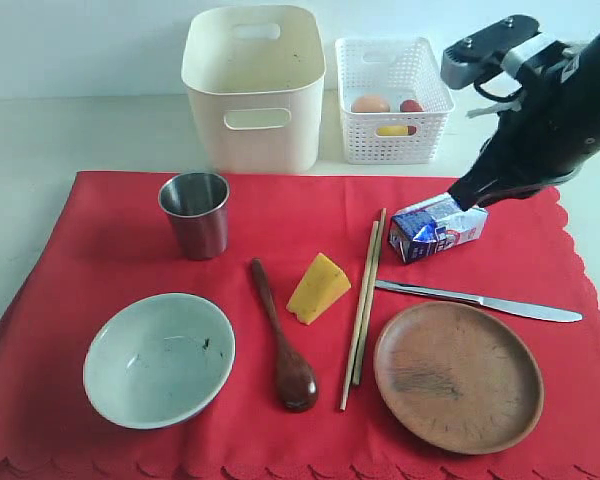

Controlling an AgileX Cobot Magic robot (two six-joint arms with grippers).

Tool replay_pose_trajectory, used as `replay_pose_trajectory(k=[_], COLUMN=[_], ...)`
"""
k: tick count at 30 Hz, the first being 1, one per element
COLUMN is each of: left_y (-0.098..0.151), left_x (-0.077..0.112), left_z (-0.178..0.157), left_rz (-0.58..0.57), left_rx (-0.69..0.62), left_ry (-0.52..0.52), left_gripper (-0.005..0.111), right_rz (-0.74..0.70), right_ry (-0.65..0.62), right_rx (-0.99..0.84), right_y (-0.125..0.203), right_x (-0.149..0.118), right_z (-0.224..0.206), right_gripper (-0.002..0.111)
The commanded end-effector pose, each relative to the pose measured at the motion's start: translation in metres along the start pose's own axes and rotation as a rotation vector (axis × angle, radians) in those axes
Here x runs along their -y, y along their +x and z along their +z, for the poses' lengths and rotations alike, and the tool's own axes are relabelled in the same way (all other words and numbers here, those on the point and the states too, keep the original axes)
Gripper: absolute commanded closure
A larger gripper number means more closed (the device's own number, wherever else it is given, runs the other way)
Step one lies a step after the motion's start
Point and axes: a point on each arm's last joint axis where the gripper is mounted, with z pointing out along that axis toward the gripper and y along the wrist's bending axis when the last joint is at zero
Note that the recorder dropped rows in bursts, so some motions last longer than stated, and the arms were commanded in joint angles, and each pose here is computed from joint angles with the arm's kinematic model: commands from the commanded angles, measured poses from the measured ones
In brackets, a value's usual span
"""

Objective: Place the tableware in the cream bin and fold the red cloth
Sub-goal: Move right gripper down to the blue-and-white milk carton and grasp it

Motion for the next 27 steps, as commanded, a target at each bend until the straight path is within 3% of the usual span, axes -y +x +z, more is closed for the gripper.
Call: replay_pose_trajectory(k=[1, 7, 11, 16, 22, 27], left_y=[0.000, 0.000, 0.000, 0.000, 0.000, 0.000], left_x=[0.000, 0.000, 0.000, 0.000, 0.000, 0.000], left_z=[0.001, 0.001, 0.001, 0.001, 0.001, 0.001], left_rz=[-0.005, -0.005, -0.005, -0.005, -0.005, -0.005], left_rx=[-0.001, -0.001, -0.001, -0.001, -0.001, -0.001], left_ry=[0.002, 0.002, 0.002, 0.002, 0.002, 0.002], left_gripper=[0.106, 0.106, 0.106, 0.106, 0.106, 0.106], right_rz=[-0.109, -0.352, -0.567, -0.800, -0.852, -0.945], right_ry=[0.027, 0.030, 0.011, 0.009, 0.106, 0.050], right_rx=[0.040, 0.025, -0.011, -0.022, 0.044, -0.008], right_y=[-0.006, -0.007, -0.004, -0.004, -0.014, -0.012], right_x=[0.006, 0.008, 0.009, 0.011, 0.019, 0.019], right_z=[0.016, 0.029, 0.042, 0.056, 0.070, 0.083], right_gripper=[0.090, 0.053, 0.037, 0.032, 0.032, 0.032])
